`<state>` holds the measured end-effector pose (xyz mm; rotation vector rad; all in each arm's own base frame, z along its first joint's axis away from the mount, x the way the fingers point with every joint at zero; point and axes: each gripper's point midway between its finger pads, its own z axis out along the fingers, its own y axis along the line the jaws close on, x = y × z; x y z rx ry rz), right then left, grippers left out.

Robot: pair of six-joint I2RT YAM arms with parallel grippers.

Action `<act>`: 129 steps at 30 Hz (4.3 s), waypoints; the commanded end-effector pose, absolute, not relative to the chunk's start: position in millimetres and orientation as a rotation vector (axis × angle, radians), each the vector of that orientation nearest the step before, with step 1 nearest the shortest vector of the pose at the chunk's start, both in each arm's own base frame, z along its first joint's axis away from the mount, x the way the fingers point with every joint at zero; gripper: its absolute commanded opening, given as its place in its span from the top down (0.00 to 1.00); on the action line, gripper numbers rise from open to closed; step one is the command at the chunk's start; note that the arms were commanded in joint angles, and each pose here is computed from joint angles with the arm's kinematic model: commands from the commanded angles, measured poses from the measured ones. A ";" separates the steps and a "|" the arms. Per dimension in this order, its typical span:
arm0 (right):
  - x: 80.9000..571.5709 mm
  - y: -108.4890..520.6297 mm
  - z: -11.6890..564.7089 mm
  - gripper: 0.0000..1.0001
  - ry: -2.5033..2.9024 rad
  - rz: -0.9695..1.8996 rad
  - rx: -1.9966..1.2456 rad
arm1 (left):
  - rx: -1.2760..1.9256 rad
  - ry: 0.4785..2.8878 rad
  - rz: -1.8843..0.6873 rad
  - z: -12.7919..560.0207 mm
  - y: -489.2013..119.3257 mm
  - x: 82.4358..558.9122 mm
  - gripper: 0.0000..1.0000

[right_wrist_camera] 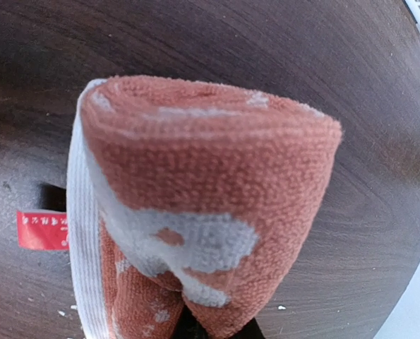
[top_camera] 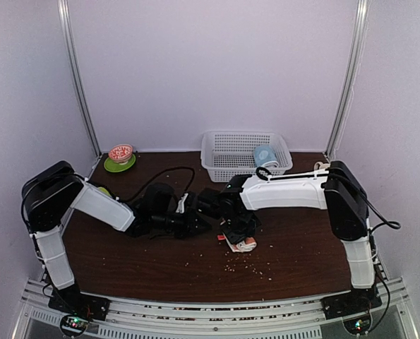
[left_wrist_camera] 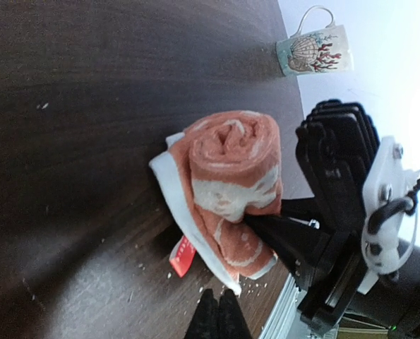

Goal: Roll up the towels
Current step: Roll the towel at the center of the board.

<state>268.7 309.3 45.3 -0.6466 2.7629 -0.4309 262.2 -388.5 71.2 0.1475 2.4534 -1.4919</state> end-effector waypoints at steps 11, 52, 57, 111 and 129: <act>258.3 307.1 30.5 1.00 2.785 -0.346 -0.592 | 0.168 2.342 -1.743 74.5 -442.7 283.1 1.00; 255.3 361.1 65.4 0.49 2.702 0.268 -0.729 | 0.053 2.502 -1.717 17.4 -455.9 282.9 1.00; 258.6 361.5 57.4 0.46 2.722 0.285 -0.690 | 0.056 2.499 -1.715 23.0 -446.7 275.5 1.00; 258.7 368.0 40.4 0.08 2.782 0.446 -0.607 | 0.100 2.300 -1.768 82.9 -420.9 286.2 1.00; 260.3 373.9 36.4 0.07 2.785 0.451 -0.638 | 0.254 2.283 -1.859 87.7 -449.0 281.3 1.00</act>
